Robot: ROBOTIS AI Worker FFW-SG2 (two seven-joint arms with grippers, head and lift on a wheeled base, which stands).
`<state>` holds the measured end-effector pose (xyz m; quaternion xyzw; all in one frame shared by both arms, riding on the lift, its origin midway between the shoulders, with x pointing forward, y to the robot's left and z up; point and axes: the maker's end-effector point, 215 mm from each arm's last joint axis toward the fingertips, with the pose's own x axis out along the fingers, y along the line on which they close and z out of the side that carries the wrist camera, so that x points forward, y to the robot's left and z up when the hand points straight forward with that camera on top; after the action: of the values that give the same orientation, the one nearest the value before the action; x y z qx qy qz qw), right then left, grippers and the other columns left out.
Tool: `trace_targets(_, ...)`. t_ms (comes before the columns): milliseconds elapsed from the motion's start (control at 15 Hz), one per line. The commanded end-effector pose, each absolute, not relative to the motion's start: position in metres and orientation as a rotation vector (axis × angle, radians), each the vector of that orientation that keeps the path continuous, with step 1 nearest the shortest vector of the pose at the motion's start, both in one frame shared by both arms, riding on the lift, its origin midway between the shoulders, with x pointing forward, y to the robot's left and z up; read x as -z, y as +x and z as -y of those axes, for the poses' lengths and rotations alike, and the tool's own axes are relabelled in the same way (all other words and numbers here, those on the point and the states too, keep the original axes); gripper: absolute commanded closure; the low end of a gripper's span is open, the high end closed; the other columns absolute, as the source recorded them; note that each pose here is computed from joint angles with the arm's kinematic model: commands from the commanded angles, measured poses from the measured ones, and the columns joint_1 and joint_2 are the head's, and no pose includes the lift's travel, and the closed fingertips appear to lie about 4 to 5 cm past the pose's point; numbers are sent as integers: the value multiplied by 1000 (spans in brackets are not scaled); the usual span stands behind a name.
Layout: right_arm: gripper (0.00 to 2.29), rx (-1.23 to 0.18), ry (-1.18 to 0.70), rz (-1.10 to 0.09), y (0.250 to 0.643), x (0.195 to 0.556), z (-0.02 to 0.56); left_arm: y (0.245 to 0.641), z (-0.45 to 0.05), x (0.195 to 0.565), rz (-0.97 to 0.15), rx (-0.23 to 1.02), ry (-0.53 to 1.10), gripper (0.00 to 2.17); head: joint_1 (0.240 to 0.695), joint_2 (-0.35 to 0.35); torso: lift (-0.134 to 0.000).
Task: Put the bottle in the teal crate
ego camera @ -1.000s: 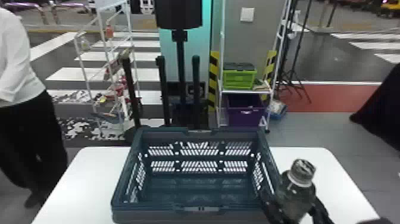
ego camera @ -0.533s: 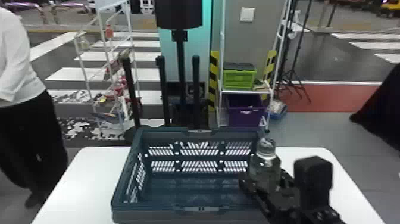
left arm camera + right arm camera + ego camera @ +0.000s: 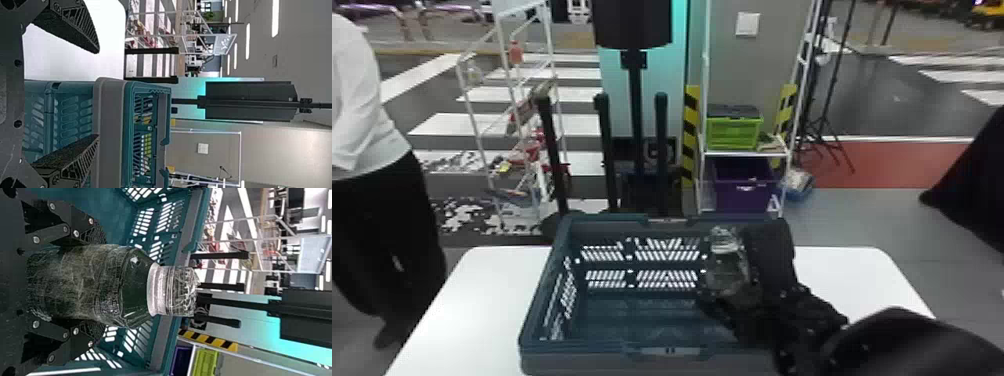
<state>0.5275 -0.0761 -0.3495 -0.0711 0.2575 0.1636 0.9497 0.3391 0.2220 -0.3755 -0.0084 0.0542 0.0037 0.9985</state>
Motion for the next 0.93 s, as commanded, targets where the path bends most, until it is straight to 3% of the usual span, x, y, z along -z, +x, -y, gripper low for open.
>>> trace_targets(0, 1777, -347, -157, -567, 544, 363, 62, 339, -223, 374, -105, -8, -17, 120, 499, 0, 0)
trace_targets(533, 1777, -406, -142, -700, 567, 408, 28, 338, -231, 368, -90, -20, -14, 120, 499, 0, 0)
trace_targets(867, 1774, -417, -130, -724, 570, 417, 18, 338, -234, 369, -89, -27, -13, 120, 499, 0, 0)
